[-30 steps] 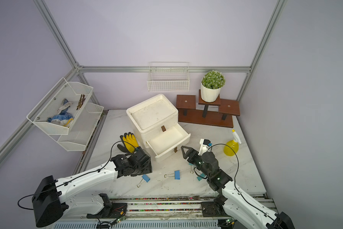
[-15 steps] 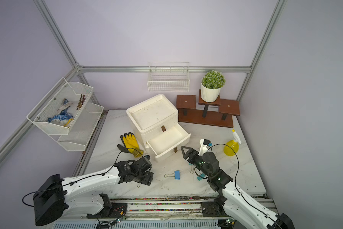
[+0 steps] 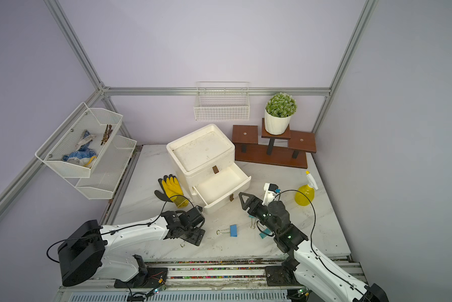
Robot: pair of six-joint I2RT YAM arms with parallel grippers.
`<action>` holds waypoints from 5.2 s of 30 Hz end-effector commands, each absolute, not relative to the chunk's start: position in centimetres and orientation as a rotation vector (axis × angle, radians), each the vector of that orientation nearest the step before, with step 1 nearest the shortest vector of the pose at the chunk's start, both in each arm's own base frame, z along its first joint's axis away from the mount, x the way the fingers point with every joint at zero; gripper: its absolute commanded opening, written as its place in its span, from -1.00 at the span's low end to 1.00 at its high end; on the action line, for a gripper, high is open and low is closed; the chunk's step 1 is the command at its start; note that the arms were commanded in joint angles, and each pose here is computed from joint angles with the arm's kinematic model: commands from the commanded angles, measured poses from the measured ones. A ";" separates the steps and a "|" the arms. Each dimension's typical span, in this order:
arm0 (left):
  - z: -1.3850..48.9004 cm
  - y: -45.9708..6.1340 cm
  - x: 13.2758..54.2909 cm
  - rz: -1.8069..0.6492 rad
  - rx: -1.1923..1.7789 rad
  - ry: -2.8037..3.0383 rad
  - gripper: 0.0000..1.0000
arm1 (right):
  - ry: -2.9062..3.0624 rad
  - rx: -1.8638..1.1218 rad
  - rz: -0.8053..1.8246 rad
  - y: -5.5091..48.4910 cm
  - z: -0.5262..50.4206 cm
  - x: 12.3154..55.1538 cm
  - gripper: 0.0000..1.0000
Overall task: Put the binder clips in the drawer according to color
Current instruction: Pick up the binder clip at the center of the board.
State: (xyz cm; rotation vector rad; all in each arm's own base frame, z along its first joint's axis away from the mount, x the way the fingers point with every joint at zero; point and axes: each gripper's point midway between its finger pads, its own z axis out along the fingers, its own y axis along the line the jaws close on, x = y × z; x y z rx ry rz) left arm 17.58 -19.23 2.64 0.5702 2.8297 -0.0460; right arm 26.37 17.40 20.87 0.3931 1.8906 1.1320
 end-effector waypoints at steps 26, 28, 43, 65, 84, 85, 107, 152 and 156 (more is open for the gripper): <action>7.7 -18.7 18.1 -0.154 0.094 2.832 0.64 | 1.888 0.313 1.069 16.3 22.3 25.0 0.53; 8.0 -18.2 17.4 -0.206 -0.177 2.853 0.59 | 1.886 0.313 1.073 16.4 22.3 25.0 0.53; 8.4 -17.4 15.4 -0.433 -1.955 2.279 1.00 | 1.882 0.308 1.083 16.4 22.4 24.8 0.53; 4.1 -19.7 17.6 -0.472 -2.425 1.920 1.00 | 1.884 0.311 1.107 16.2 21.6 24.0 0.52; 1.8 -20.4 18.2 -0.374 -2.535 1.901 0.70 | 1.878 0.265 1.126 16.5 22.5 23.4 0.52; 1.8 -20.2 18.2 -0.375 -2.540 1.892 0.70 | 1.896 0.272 1.113 16.3 22.0 23.3 0.52; 4.7 -16.0 19.6 -0.476 -2.158 1.980 0.43 | 1.898 0.308 1.142 16.5 20.9 23.5 0.50; 3.5 -19.1 21.8 -0.136 0.621 2.789 0.54 | 1.910 0.344 1.130 16.4 20.4 24.0 0.50; 3.2 -18.4 21.6 -0.096 0.589 2.820 0.45 | 1.913 0.345 1.126 16.3 20.3 24.0 0.50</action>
